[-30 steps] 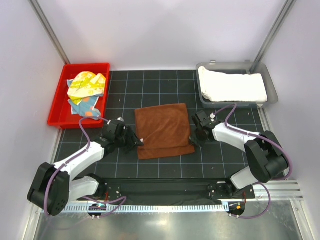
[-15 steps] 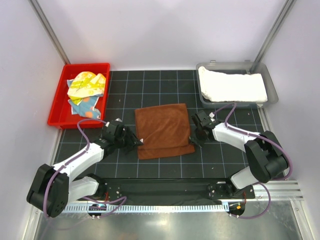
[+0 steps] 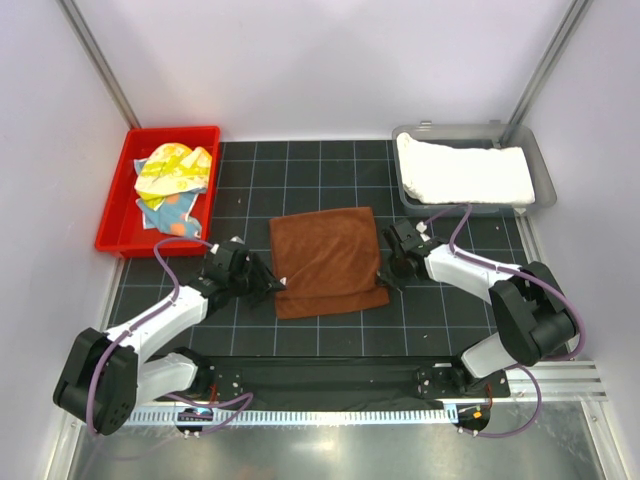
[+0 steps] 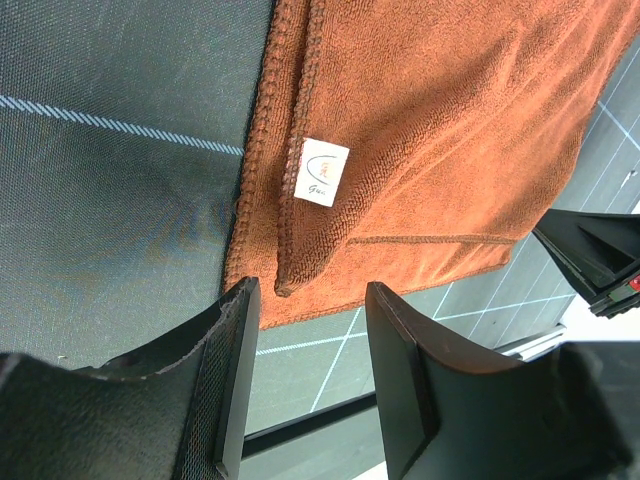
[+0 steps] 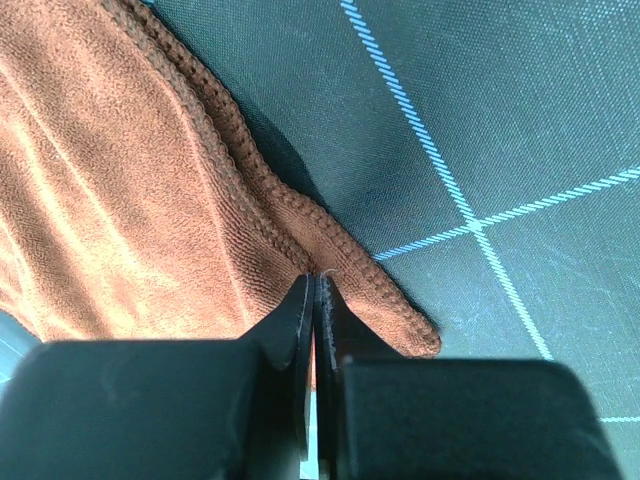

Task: Fold and stack the towels
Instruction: Fold the towel

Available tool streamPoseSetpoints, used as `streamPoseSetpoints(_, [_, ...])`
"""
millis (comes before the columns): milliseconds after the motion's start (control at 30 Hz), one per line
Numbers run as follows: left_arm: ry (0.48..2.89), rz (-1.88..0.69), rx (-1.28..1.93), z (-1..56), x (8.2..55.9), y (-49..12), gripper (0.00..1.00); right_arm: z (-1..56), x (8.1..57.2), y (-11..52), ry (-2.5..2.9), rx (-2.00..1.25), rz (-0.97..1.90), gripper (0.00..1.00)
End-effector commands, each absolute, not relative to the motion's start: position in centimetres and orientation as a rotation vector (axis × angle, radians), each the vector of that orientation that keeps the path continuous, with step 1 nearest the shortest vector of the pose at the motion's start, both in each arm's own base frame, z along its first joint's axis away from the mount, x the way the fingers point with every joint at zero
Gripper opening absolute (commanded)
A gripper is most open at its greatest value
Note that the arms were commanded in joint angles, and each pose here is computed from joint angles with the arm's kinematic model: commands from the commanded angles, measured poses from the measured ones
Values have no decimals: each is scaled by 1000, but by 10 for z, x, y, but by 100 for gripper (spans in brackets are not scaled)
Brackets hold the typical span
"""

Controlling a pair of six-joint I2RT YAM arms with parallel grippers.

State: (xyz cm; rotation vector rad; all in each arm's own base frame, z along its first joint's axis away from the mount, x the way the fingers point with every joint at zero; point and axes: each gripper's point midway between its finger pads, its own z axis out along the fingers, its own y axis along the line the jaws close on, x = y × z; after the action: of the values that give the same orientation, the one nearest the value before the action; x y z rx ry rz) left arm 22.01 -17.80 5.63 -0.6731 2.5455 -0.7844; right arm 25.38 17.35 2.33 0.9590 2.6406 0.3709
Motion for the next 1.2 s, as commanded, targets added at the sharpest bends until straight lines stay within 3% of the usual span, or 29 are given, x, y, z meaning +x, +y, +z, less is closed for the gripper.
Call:
streamPoseSetpoints(0, [2471, -819, -670, 70, 232, -182, 50, 35, 269, 181, 2598, 932, 414, 3])
streamPoseSetpoints(867, [2438, -764, -845, 53, 230, -178, 51, 58, 267, 179, 2547, 884, 468, 1])
streamPoseSetpoints(1167, [2376, -797, -941, 51, 237, -179, 43, 58, 267, 181, 2549, 872, 482, 1])
